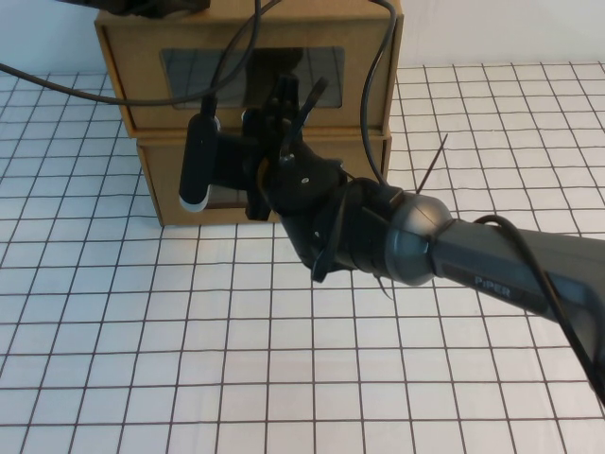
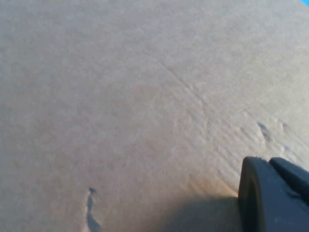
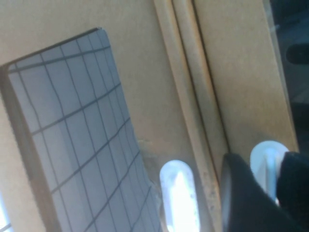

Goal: Open the shoe box
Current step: 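Pull the top drawer of the cardboard box fully open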

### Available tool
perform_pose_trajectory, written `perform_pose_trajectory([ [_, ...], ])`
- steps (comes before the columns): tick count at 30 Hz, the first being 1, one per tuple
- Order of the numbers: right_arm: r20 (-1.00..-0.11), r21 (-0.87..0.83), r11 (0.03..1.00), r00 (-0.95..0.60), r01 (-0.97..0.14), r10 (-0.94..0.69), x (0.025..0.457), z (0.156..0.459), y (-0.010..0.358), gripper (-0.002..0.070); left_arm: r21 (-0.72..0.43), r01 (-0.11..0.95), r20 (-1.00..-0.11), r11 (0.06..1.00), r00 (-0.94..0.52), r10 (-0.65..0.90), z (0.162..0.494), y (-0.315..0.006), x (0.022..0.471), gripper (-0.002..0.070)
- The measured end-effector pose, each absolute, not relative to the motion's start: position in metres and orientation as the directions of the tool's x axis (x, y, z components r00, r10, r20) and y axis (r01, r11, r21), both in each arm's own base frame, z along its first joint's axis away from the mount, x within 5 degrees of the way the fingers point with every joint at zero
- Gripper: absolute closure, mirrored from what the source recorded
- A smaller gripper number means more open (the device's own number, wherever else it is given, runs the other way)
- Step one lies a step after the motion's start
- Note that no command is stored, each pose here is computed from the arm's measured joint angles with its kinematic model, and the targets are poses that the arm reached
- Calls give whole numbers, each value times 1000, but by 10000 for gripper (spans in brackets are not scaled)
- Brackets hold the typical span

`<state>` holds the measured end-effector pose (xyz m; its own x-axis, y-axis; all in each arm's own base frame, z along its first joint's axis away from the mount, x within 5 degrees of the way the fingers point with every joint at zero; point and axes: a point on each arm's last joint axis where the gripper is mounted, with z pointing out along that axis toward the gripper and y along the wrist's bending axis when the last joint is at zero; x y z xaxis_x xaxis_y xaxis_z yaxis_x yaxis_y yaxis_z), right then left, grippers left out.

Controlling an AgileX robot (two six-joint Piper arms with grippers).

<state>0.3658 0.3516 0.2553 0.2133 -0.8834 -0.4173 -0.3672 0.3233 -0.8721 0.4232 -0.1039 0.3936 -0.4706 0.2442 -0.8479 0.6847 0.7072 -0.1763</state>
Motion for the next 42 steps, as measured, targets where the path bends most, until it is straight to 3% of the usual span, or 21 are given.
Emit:
perform_pose_trajectory([
  [7, -427, -865, 327, 215, -381, -878, 365, 254, 353, 349, -176, 685, -848, 707, -471, 244, 394, -104, 423, 677],
  [10, -426, -864, 325, 216, -384, -879, 366, 253, 353, 335, -177, 684, -847, 707, -472, 244, 393, -104, 424, 677],
  [25, -351, -902, 264, 224, -343, -909, 368, 251, 351, 462, -180, 685, -846, 706, -473, 244, 393, -104, 424, 677],
  [33, -345, -905, 261, 223, -336, -912, 369, 251, 351, 494, -180, 685, -846, 706, -473, 244, 393, -104, 424, 677],
  [42, -356, -905, 281, 211, -319, -910, 372, 255, 353, 584, -181, 686, -847, 705, -473, 243, 393, -104, 423, 677],
])
